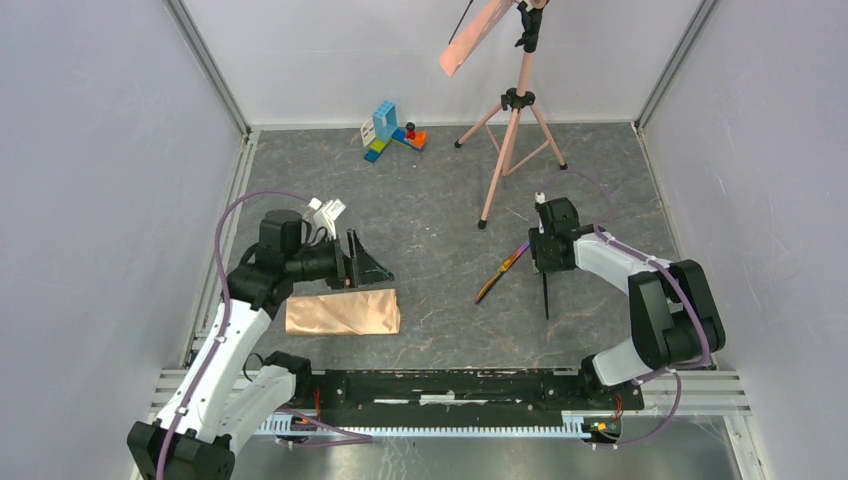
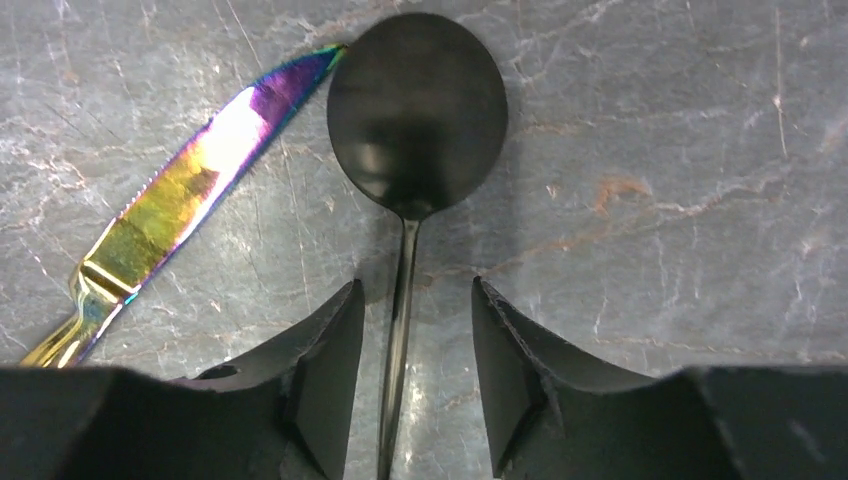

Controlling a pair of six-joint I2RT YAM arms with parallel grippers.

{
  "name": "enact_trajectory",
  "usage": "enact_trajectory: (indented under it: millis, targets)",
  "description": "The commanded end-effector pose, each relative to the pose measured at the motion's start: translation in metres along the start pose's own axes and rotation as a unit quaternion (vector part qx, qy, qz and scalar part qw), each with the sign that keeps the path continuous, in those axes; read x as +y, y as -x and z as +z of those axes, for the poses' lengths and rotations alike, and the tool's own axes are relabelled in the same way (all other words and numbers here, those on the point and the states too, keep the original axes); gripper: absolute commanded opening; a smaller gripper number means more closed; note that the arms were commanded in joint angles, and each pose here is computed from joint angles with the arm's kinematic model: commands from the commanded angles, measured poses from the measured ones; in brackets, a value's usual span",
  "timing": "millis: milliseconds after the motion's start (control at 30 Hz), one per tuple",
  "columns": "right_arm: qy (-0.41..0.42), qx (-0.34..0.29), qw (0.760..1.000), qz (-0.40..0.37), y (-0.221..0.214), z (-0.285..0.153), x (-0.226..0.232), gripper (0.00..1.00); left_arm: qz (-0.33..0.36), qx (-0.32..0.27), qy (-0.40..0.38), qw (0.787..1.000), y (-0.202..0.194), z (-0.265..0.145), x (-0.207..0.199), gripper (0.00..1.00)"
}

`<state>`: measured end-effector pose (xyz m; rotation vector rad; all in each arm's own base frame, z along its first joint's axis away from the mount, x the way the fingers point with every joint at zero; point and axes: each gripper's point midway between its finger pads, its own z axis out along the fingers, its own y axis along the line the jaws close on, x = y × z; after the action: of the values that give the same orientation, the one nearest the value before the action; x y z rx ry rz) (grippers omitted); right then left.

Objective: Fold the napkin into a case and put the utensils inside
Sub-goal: Pick up the spoon from the center of the board, then pass from the right arm to the left

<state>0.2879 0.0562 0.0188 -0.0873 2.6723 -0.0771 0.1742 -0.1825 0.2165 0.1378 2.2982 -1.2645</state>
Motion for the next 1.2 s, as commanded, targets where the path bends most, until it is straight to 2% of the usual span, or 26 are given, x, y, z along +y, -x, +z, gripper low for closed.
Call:
enact_trajectory:
  millis: [0,67,100,133,233,333,433,467,567,633,800,1033,1100,1167]
  targets:
    - [0.016,-0.028,0.999,-0.021,0.013,0.011,0.006,0.44,0.026,0.009,-0.046,0.999,-0.003,0.007,-0.018,0.83]
    - [0.016,-0.030,0.999,-0.024,0.012,0.015,0.006,0.29,0.024,0.016,-0.060,0.998,-0.004,0.013,-0.023,0.84]
    - [0.020,-0.034,0.999,-0.026,0.012,0.015,0.007,0.17,0.020,0.019,-0.068,0.997,-0.005,0.017,-0.026,0.84]
    - [0.026,-0.039,0.999,-0.028,0.013,0.014,0.009,0.01,0.022,0.019,-0.076,0.997,-0.005,0.020,-0.030,0.84]
    - [0.051,-0.091,0.994,-0.028,0.031,-0.009,0.015,0.00,0.021,0.015,-0.099,0.995,-0.003,0.028,-0.042,0.84]
    - [0.132,-0.192,0.972,-0.029,0.065,-0.062,0.037,0.00,0.019,0.005,-0.116,0.993,0.000,0.039,-0.051,0.85]
    - [0.286,-0.280,0.916,-0.034,0.081,-0.119,0.084,0.00,0.017,-0.016,-0.143,0.990,0.007,0.053,-0.063,0.85]
    - [0.348,-0.311,0.884,-0.028,0.087,-0.142,0.102,0.00,0.017,-0.024,-0.155,0.987,0.010,0.059,-0.069,0.85]
    - [0.533,-0.376,0.758,0.022,0.084,-0.217,0.147,0.00,0.020,-0.035,-0.188,0.981,0.010,0.076,-0.090,0.85]
    - [0.587,-0.386,0.711,0.031,0.081,-0.250,0.165,0.00,0.035,-0.041,-0.210,0.976,0.010,0.085,-0.107,0.84]
    - [0.659,-0.396,0.639,0.028,0.076,-0.307,0.202,0.00,0.049,-0.049,-0.212,0.975,0.006,0.102,-0.122,0.79]
    - [0.725,-0.381,0.570,0.063,0.065,-0.333,0.204,0.00,0.060,-0.064,-0.167,0.982,0.001,0.106,-0.110,0.68]
    - [0.731,-0.380,0.563,0.068,0.061,-0.335,0.207,0.00,0.060,-0.058,-0.169,0.982,-0.002,0.107,-0.111,0.59]
    - [0.730,-0.380,0.564,0.066,0.059,-0.335,0.211,0.00,0.061,-0.056,-0.170,0.982,-0.002,0.108,-0.112,0.47]
